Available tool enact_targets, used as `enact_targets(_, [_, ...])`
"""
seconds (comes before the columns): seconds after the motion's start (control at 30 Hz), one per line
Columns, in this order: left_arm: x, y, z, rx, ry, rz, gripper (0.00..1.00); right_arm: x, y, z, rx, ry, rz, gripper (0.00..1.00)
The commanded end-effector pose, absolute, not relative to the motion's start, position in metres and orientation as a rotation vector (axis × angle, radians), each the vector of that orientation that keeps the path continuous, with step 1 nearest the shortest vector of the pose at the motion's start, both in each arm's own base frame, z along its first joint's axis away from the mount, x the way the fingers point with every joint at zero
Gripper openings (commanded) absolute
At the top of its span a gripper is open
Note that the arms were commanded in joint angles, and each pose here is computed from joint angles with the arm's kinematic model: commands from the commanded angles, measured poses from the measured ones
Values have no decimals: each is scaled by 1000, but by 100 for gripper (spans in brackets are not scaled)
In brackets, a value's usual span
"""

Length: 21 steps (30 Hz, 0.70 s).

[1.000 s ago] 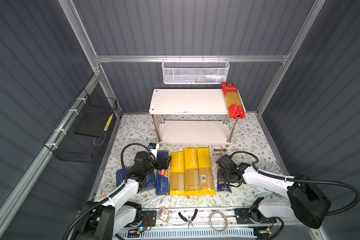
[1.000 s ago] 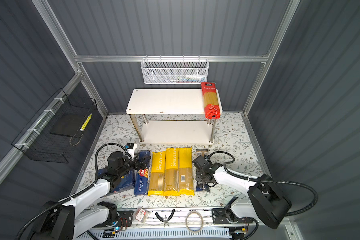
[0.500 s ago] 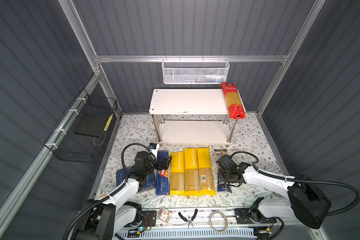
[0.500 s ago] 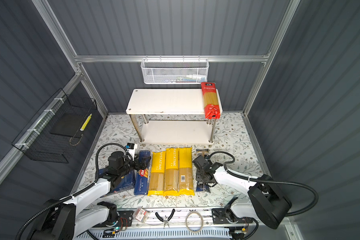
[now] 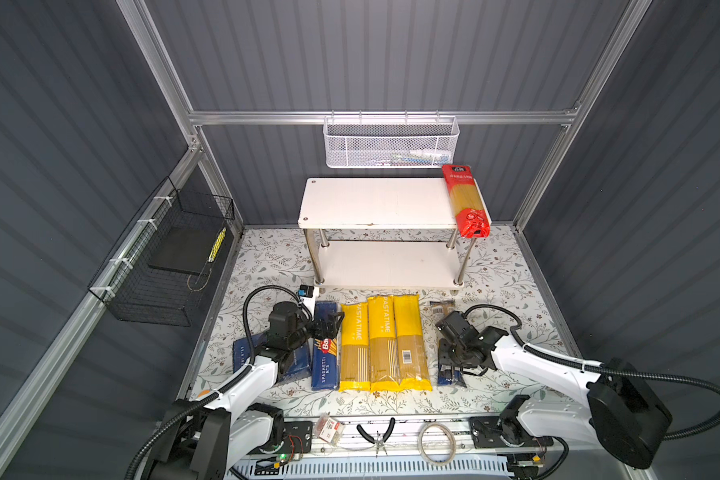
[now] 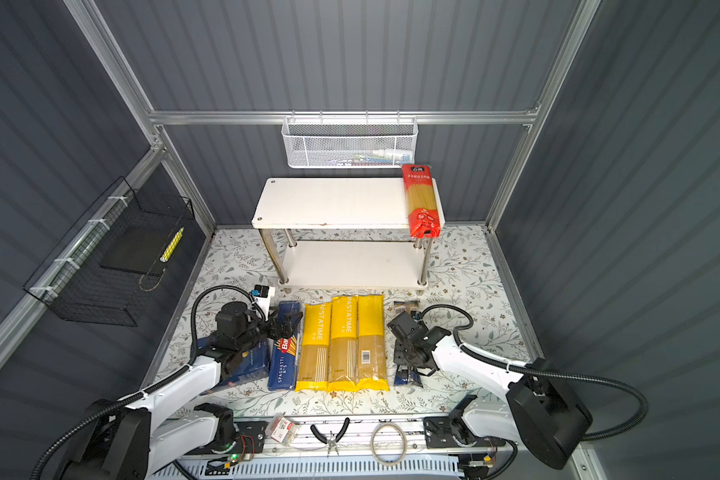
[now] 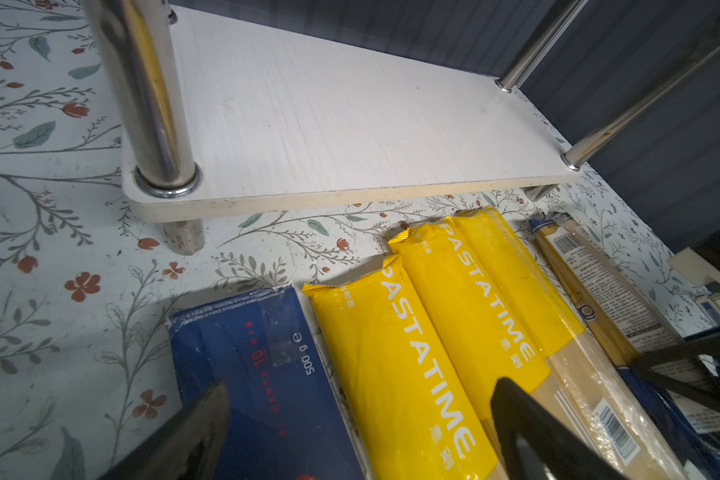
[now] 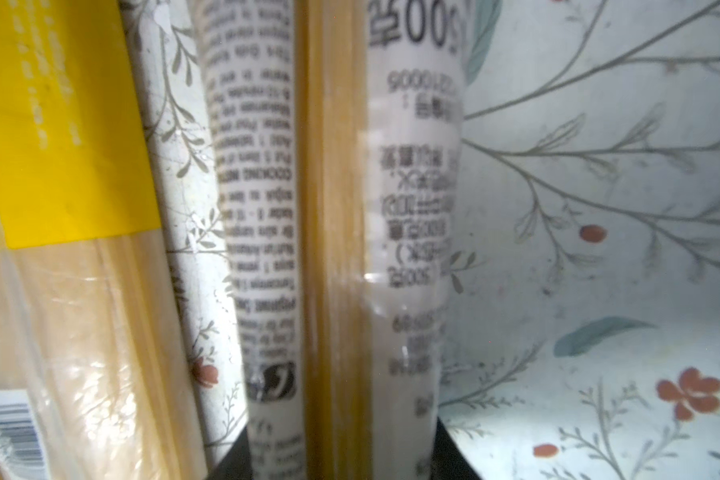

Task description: Place and organize the pasta boxes and bags onto the shelf

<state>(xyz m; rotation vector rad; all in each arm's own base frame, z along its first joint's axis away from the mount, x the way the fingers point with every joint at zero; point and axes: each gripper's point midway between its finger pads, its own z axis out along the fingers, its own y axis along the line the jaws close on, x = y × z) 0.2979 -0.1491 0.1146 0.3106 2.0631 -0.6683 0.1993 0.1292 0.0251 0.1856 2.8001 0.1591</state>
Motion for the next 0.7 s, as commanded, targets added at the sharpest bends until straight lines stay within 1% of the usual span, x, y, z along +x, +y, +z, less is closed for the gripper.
enact_targets(0.0, [298,-154,121,343,2044,-687,99,199,130,28,204,2788,209,18])
enact_targets(0.33, [298,-154,123,343,2040,-690,99,206,140,45,175,2741,301,11])
enact_targets(0.67, [296,-152,128,334,2019,-686,99,206,141,79,165,2657,388,11])
